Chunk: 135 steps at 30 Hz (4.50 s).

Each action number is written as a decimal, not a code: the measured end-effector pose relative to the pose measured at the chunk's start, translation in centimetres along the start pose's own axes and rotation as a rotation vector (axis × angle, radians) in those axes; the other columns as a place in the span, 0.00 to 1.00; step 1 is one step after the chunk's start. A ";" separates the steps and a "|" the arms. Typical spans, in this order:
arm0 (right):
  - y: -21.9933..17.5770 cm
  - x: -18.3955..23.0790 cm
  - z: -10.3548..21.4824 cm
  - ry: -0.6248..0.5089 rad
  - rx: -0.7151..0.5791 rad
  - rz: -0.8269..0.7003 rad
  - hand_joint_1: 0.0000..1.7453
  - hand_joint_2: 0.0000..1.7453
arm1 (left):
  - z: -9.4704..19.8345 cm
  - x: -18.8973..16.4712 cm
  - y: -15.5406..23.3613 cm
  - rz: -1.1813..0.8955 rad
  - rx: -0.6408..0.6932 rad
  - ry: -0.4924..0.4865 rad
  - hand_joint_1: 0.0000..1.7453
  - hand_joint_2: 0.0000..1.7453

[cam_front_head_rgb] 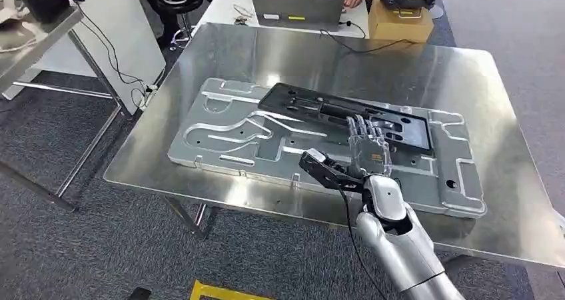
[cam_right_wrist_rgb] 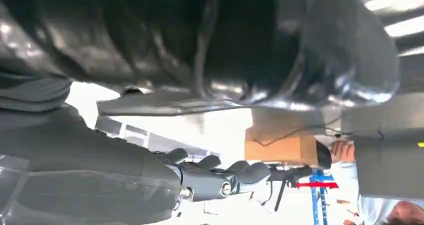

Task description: Take the parts from the cabinet and place them on the table.

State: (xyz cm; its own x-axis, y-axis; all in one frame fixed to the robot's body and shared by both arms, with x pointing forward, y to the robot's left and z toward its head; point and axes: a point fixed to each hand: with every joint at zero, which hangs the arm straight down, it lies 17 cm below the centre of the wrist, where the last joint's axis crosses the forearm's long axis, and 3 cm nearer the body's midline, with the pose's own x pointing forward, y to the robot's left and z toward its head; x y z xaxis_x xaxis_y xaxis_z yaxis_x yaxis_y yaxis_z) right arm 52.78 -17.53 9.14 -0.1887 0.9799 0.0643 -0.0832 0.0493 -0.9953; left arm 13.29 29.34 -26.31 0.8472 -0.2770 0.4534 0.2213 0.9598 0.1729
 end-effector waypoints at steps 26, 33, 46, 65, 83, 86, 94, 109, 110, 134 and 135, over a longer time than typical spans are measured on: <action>1.3 4.6 6.4 -0.020 -0.187 -0.053 0.00 0.00 | 0.1 -0.6 0.0 0.037 0.016 0.014 0.00 0.00; 4.4 6.2 10.8 -0.022 -0.169 -0.121 0.00 0.00 | 0.2 -0.9 0.3 0.048 0.031 0.020 0.00 0.00; 5.1 5.6 13.2 0.017 -0.197 -0.283 0.00 0.00 | 0.1 -0.6 0.7 0.081 0.049 0.020 0.00 0.00; 40.3 1.4 44.5 1.021 0.899 -1.048 0.00 0.00 | 0.5 -2.2 0.9 0.156 0.105 0.059 0.00 0.00; 40.2 10.3 46.0 1.097 1.108 -1.375 0.00 0.00 | 0.3 -1.4 0.0 0.152 0.100 0.060 0.00 0.00; 40.2 10.3 45.6 1.091 1.104 -1.378 0.00 0.00 | 0.4 -1.8 -0.2 0.152 0.099 0.066 0.00 0.00; 40.1 10.7 45.8 1.085 1.115 -1.383 0.00 0.00 | 0.5 -1.9 -0.2 0.153 0.099 0.070 0.00 0.00; 40.0 11.6 46.4 1.090 1.192 -1.385 0.00 0.00 | 0.7 -1.1 -1.5 0.143 0.078 0.022 0.00 0.00; 40.0 11.6 46.4 1.088 1.190 -1.382 0.00 0.00 | 0.7 -1.1 -1.6 0.143 0.078 0.021 0.00 0.00; 40.0 11.6 46.1 1.073 1.190 -1.361 0.00 0.00 | 0.8 -1.3 -2.2 0.148 0.065 0.025 0.00 0.00; 40.0 11.6 46.3 1.075 1.193 -1.359 0.00 0.00 | 0.7 -1.1 -2.2 0.149 0.066 0.022 0.00 0.00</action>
State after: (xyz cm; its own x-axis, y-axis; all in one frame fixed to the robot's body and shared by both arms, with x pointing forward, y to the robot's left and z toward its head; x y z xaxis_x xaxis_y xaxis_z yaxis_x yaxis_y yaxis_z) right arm 1.95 -13.08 -26.58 0.9855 0.1634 0.0462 -0.1691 0.9696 0.1767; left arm 11.55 27.53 -26.53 0.8786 -0.1304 0.4594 0.0611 0.9848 0.1629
